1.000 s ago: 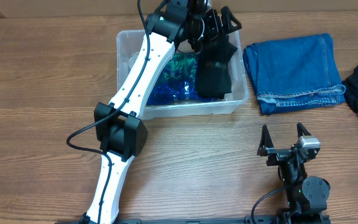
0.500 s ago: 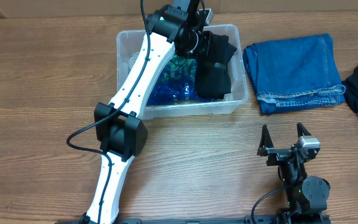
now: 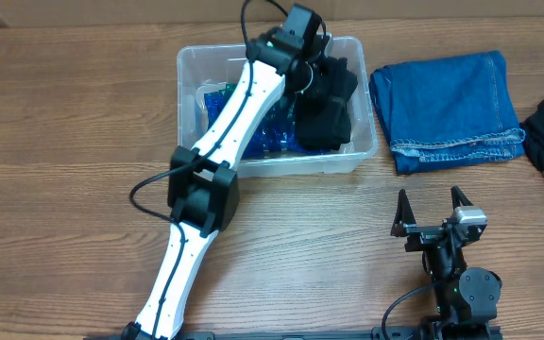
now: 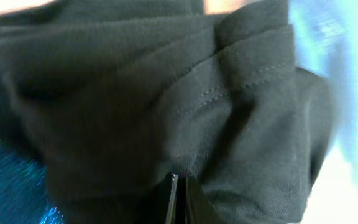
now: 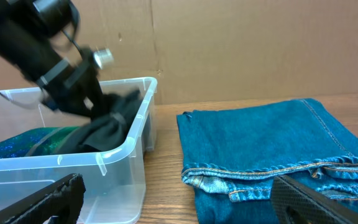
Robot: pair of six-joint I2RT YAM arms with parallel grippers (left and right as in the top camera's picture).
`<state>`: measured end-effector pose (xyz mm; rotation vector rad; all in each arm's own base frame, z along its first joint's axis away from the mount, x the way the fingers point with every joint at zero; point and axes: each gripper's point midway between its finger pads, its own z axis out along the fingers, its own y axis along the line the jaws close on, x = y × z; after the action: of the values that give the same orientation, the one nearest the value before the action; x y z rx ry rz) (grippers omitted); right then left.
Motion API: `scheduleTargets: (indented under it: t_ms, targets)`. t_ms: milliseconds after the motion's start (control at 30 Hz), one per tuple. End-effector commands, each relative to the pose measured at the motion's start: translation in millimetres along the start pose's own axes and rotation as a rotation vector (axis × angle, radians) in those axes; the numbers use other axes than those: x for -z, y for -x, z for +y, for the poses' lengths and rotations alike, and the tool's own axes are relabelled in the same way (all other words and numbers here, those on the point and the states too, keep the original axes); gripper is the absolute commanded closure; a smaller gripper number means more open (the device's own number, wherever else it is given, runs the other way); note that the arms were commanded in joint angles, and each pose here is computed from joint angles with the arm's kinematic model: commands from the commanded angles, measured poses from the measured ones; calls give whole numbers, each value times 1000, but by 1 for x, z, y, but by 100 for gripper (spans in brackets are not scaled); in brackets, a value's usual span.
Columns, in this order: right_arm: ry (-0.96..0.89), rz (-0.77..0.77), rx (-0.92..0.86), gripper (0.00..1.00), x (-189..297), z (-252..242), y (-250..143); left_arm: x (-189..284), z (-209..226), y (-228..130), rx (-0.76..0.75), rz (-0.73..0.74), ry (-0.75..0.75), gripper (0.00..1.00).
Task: Pack container
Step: 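Place the second black garment into the bin with left gripper, then retract left arm and move right gripper toward the black garment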
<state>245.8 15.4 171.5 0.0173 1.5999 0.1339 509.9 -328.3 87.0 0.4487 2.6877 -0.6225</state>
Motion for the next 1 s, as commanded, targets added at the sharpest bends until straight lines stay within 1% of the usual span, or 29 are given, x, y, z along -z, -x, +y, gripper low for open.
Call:
scheduleTargets:
  t_ms: [0,33,100,233,267,300,367,400,433,467,500,567,600,633,700,767,867,967]
  targets:
    - [-3,-2,4,0,0,-1,-2,-54,17,-26,9,76,34,96]
    - [-3,-2,4,0,0,-1,-2,-63,22,-31,15,92,38,96]
    - [-3,-2,4,0,0,-1,-2,-65,25,-33,16,95,51,96]
    - [-3,-2,4,0,0,-1,-2,-47,17,-19,14,59,46,96]
    - [-3,-2,4,0,0,-1,-2,-36,11,-13,13,39,41,96]
    - [-3,-2,4,0,0,-1,-2,-10,2,2,30,-5,41,94]
    - [-3,-2,4,0,0,-1,-2,25,-12,21,16,-74,24,89]
    - [-3,-2,4,0,0,-1,-2,54,-23,33,1,-127,10,84]
    - [-3,-2,4,0,0,-1,-2,68,-28,38,-5,-152,5,79]
    - [-3,-2,4,0,0,-1,-2,98,-35,45,-12,-194,-1,69]
    - [-3,-2,4,0,0,-1,-2,116,-38,48,-12,-214,2,57]
    - [-3,-2,4,0,0,-1,-2,172,-37,49,-4,-261,25,26]
    - [-3,-2,4,0,0,-1,-2,213,-27,45,14,-287,57,9]
    - [-3,-2,4,0,0,-1,-2,231,-16,41,34,-298,92,1]
    - [-3,-2,4,0,0,-1,-2,262,8,34,79,-312,161,0]
    - [-3,-2,4,0,0,-1,-2,293,39,18,144,-299,226,0]
    - [-3,-2,4,0,0,-1,-2,339,102,-21,298,-244,354,0]
    - [-3,-2,4,0,0,-1,-2,370,156,-56,454,-199,433,0]
